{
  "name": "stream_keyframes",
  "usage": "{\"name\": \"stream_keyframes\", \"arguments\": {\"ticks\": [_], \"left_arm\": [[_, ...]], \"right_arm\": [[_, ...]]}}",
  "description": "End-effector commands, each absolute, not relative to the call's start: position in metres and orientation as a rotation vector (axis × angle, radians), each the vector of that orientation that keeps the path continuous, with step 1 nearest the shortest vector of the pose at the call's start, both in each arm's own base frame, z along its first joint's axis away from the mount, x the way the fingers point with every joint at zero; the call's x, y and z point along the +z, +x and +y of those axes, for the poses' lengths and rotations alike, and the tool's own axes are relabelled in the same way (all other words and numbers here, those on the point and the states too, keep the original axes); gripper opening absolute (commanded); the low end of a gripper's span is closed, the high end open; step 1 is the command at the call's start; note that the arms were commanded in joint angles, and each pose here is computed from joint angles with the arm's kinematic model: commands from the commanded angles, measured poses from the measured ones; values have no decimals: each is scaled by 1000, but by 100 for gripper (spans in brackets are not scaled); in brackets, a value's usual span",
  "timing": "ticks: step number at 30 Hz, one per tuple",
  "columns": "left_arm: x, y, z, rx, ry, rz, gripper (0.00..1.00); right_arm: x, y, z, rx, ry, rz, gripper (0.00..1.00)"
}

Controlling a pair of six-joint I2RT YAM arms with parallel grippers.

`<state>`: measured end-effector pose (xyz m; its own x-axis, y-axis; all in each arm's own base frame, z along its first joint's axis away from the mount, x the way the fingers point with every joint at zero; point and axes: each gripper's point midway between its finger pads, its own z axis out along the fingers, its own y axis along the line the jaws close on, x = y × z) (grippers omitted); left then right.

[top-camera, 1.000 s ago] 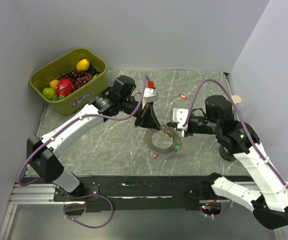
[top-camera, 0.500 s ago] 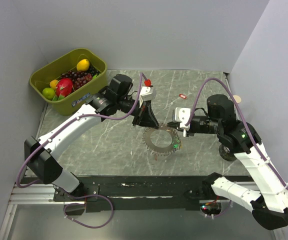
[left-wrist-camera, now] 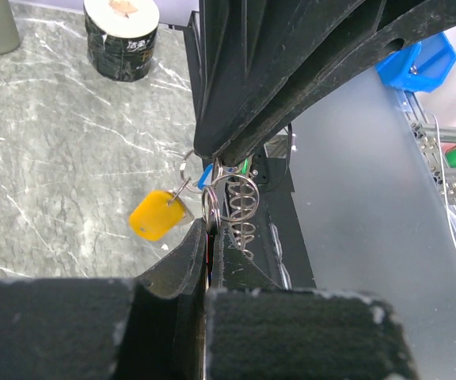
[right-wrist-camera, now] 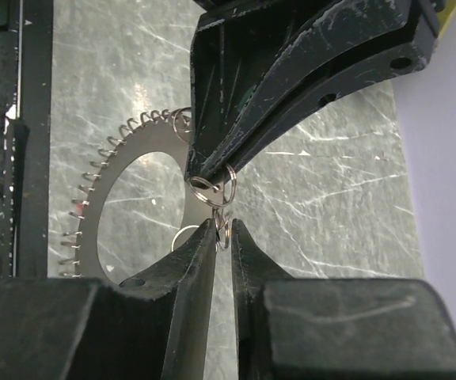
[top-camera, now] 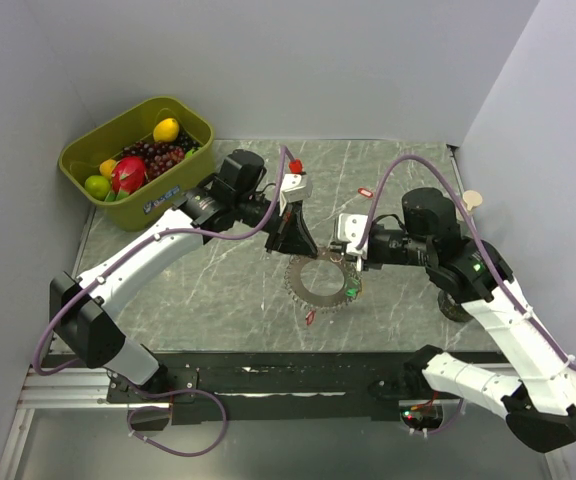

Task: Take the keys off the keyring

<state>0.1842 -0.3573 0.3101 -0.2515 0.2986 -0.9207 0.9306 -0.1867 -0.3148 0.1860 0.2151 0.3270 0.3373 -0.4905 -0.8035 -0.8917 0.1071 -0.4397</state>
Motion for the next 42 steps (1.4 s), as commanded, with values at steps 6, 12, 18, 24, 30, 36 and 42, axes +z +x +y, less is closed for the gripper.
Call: {"name": "stream_keyframes", "arguments": {"ticks": [6,12,18,24,30,36,42], "left_arm": [[328,182,-359,-1490,1449,1429,3],[328,182,-359,-1490,1448,1429,3],[328,182,-360,-1492,1450,1428,3],[327,182,-359,-1487,1450,1429,3],[328,180,-358,-1487,1457,1421,3],[337,173,-353,-1491,1505,1374,2],[338,163,-348,-1518,1532,1343,2]], "right_arm": [[331,196,218,399,-1529,1278,25],[327,194,219,401,-1547,1279,27],[318,200,221,374,-1557,1301,19],[317,202,223,366,-1567,1307,3],[321,202,217,333,-1558,1300,0],[328,189,218,413,-1569,1275,0],[345,177,216,540,-1537,1242,0]]}}
